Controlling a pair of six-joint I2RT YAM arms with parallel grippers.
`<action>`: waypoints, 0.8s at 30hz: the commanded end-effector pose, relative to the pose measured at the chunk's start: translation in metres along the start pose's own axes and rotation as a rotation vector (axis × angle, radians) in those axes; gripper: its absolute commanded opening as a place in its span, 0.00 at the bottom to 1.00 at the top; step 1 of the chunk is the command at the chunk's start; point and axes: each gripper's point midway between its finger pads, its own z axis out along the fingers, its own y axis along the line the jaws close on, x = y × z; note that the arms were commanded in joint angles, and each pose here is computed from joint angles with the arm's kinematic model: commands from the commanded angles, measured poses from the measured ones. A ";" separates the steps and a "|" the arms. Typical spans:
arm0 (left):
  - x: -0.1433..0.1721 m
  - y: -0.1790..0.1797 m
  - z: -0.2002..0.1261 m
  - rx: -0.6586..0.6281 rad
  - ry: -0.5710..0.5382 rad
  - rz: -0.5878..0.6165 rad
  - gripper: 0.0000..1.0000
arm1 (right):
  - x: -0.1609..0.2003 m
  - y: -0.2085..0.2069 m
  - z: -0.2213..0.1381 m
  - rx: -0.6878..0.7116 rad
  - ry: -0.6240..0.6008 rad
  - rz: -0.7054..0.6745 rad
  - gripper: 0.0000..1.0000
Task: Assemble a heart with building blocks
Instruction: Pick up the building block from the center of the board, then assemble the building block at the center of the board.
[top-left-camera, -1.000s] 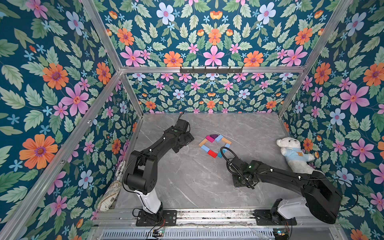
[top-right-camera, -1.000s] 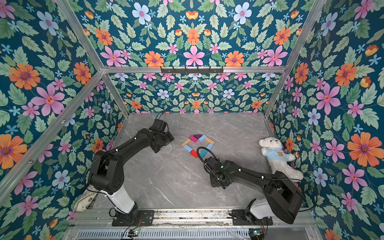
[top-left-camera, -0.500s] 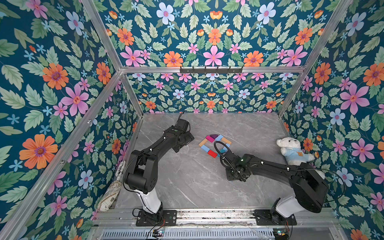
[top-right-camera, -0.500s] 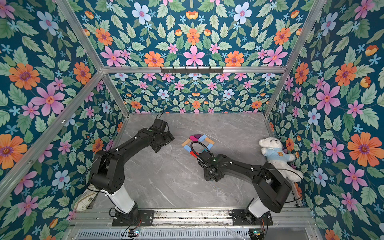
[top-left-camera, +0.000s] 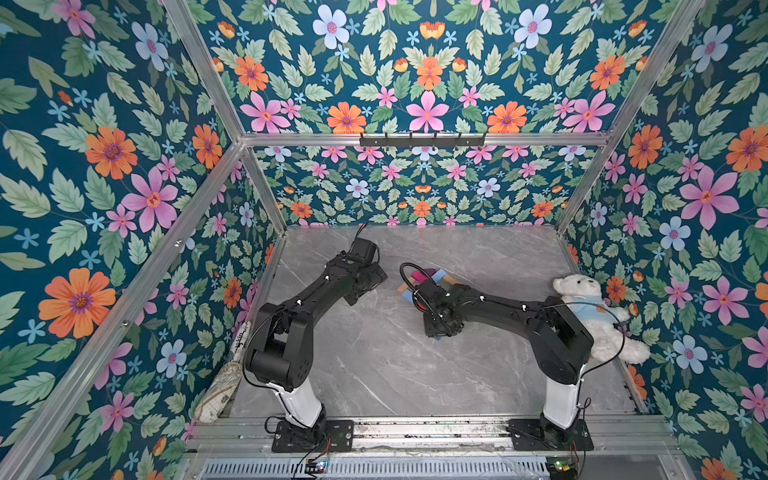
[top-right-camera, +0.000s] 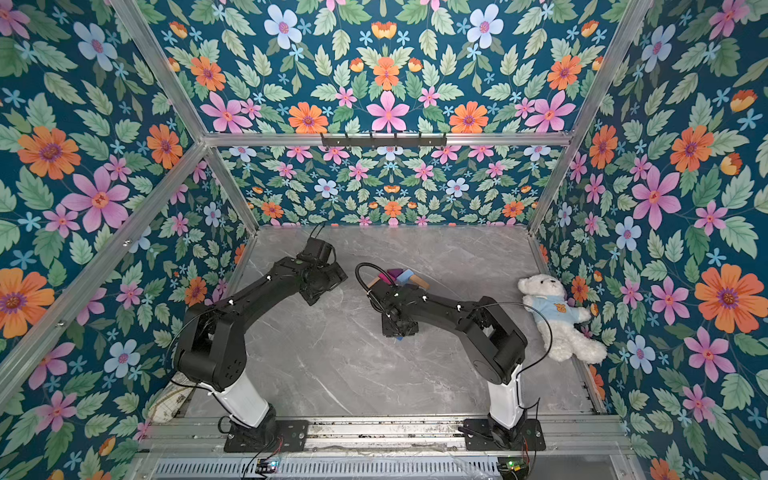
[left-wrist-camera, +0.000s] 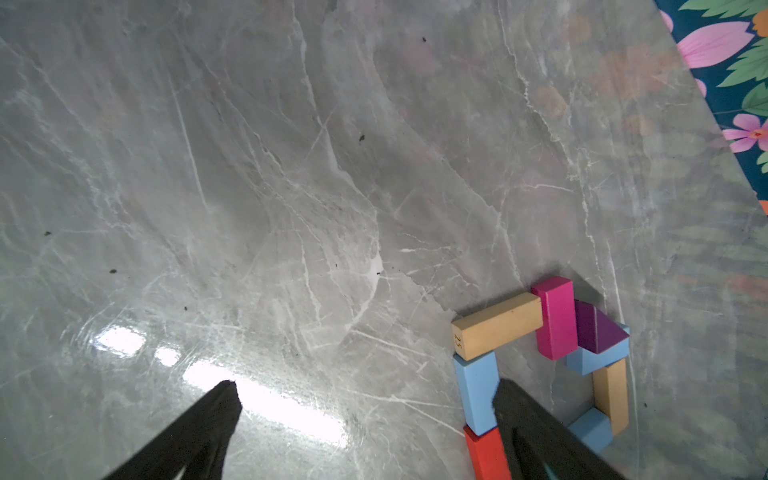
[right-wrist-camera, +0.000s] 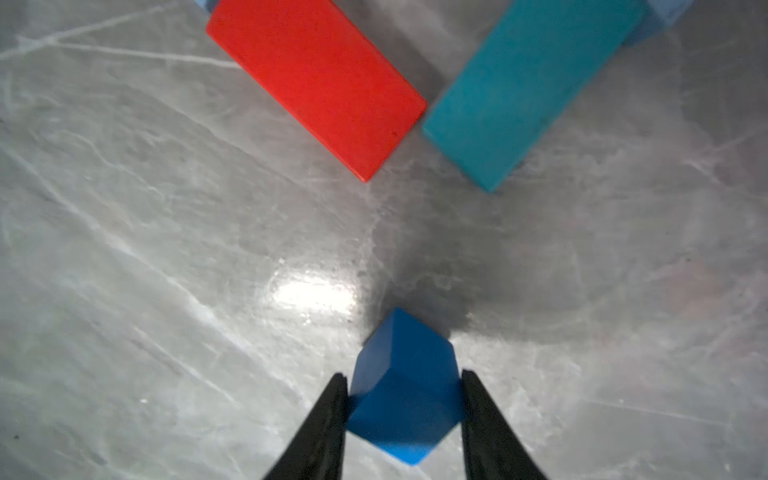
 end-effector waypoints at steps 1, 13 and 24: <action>-0.002 0.003 -0.003 -0.010 -0.012 0.005 0.99 | -0.001 -0.005 0.001 0.055 0.018 0.023 0.23; -0.003 0.004 -0.003 -0.008 -0.011 0.006 0.99 | -0.027 -0.018 -0.003 0.114 0.008 0.148 0.21; -0.004 0.004 -0.003 -0.007 -0.012 0.000 0.99 | -0.038 -0.011 0.000 0.106 0.008 0.150 0.20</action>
